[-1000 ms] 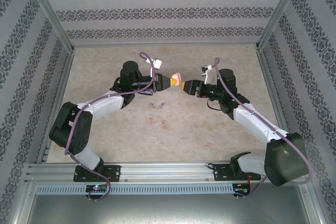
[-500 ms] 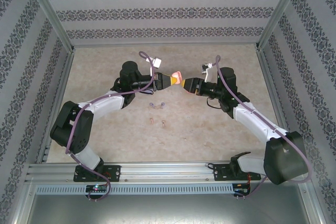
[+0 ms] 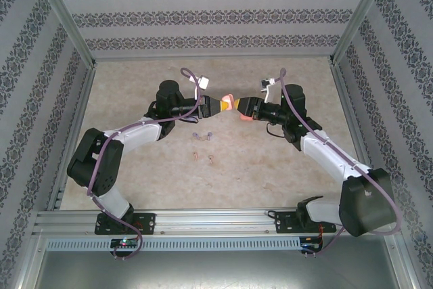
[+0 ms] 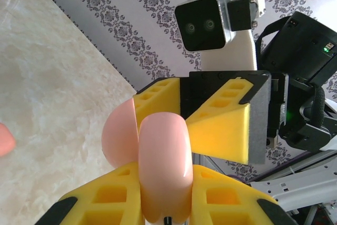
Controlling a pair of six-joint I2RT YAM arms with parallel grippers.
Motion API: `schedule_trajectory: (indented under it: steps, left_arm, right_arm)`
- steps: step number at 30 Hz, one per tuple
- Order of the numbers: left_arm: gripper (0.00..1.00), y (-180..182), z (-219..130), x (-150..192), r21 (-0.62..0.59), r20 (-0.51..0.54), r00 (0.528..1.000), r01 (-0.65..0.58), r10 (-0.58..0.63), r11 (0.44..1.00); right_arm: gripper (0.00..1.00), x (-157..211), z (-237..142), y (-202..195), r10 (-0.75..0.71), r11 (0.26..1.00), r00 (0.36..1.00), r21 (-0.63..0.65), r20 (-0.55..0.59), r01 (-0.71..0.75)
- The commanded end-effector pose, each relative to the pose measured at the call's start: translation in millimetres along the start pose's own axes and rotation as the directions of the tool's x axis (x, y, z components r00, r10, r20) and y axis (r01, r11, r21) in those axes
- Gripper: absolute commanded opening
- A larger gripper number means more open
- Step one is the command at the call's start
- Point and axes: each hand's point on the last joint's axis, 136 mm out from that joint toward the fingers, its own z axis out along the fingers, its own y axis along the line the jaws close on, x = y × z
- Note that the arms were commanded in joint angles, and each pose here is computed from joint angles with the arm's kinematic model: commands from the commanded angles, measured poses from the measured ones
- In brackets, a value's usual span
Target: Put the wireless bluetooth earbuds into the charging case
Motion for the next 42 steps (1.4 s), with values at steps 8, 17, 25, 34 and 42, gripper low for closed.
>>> schedule_trajectory:
  steps: [8, 17, 25, 34, 42]
  left_arm:
    - [0.00, -13, -2, -8, 0.047, 0.018, 0.999, -0.051, 0.050, 0.998]
    - [0.00, -16, -1, -10, 0.055, 0.020, 0.998, -0.055, 0.054, 0.997]
    - [0.00, -17, 1, -6, 0.062, 0.011, 0.999, -0.052, 0.051, 0.997]
    - [0.00, -15, 5, -3, 0.066, 0.000, 0.999, -0.046, 0.046, 0.997]
    - [0.00, -17, 8, -3, 0.069, 0.001, 0.999, -0.047, 0.047, 0.996]
  right_arm:
    - [0.46, -3, 4, 5, -0.006, 0.998, 1.000, -0.055, -0.011, 0.006]
    - [0.42, 2, 9, 1, 0.002, 0.999, 1.000, -0.049, -0.028, -0.004]
    - [0.39, -1, 13, 2, 0.005, 0.998, 1.000, -0.056, -0.026, -0.006]
    - [0.37, -6, 14, 10, -0.009, 0.997, 1.000, -0.071, -0.019, 0.008]
    - [0.30, -8, 18, 13, -0.009, 0.997, 1.000, -0.081, -0.026, 0.006]
